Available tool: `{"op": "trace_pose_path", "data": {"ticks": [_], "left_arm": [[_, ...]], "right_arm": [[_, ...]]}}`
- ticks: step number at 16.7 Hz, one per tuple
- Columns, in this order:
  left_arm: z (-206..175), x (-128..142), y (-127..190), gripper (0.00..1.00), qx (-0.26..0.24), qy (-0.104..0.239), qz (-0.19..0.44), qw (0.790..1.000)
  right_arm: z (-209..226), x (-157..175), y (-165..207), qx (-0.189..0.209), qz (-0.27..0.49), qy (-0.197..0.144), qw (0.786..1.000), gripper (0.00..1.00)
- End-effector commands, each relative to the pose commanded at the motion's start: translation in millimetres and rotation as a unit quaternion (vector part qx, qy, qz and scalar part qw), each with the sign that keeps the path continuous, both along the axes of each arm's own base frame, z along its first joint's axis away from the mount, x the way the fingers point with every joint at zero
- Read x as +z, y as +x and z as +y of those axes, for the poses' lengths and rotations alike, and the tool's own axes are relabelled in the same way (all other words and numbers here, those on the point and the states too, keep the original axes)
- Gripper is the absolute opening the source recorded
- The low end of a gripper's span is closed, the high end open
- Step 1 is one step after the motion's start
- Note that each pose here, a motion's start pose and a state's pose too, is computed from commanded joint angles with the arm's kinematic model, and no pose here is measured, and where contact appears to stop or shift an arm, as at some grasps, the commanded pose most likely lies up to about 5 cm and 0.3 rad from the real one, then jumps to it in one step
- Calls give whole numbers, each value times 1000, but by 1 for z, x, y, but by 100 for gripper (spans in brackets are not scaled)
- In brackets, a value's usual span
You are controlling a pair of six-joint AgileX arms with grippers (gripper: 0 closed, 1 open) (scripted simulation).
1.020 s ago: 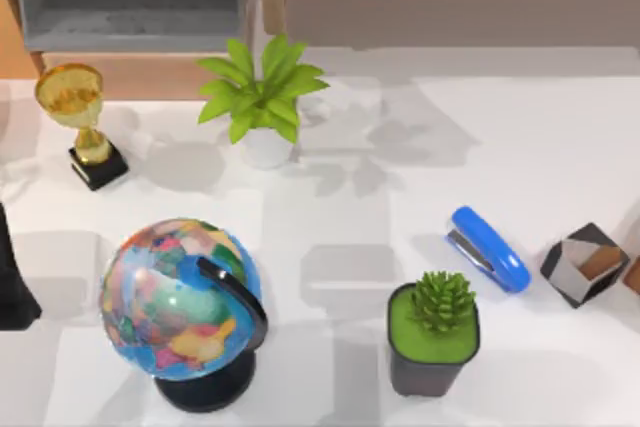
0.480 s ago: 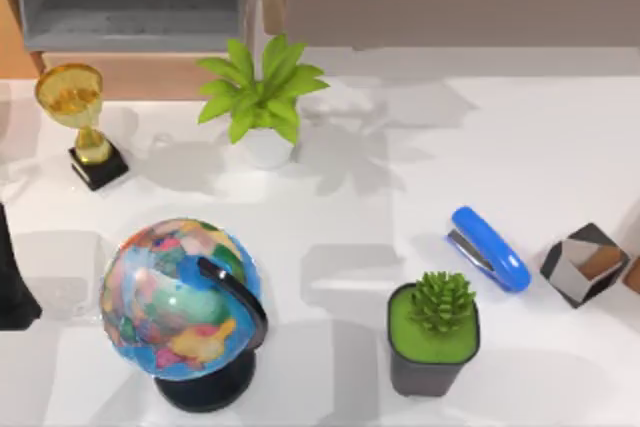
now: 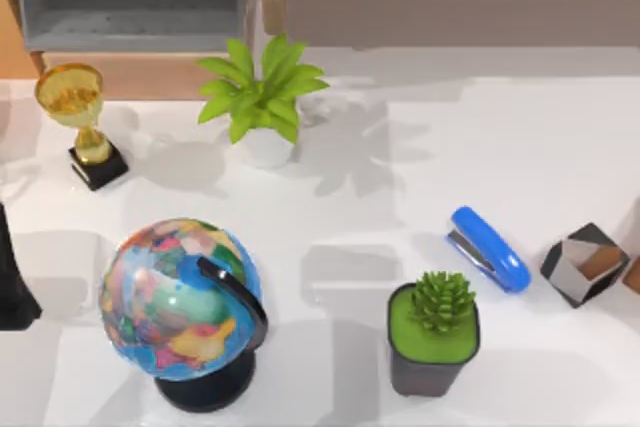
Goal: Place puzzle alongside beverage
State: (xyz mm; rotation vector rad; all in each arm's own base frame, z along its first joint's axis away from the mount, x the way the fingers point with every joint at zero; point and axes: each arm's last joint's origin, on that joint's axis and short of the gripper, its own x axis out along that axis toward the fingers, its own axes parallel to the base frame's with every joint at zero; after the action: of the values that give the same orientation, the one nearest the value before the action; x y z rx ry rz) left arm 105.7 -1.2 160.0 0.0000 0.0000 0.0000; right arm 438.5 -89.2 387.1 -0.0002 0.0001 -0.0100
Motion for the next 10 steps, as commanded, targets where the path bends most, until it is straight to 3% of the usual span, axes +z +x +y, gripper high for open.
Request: {"op": "trace_pose_path", "data": {"ticks": [10], "left_arm": [[0,0,0,100,0,0,0,1000]], "right_arm": [[0,0,0,0,0,0,1000,25]]}}
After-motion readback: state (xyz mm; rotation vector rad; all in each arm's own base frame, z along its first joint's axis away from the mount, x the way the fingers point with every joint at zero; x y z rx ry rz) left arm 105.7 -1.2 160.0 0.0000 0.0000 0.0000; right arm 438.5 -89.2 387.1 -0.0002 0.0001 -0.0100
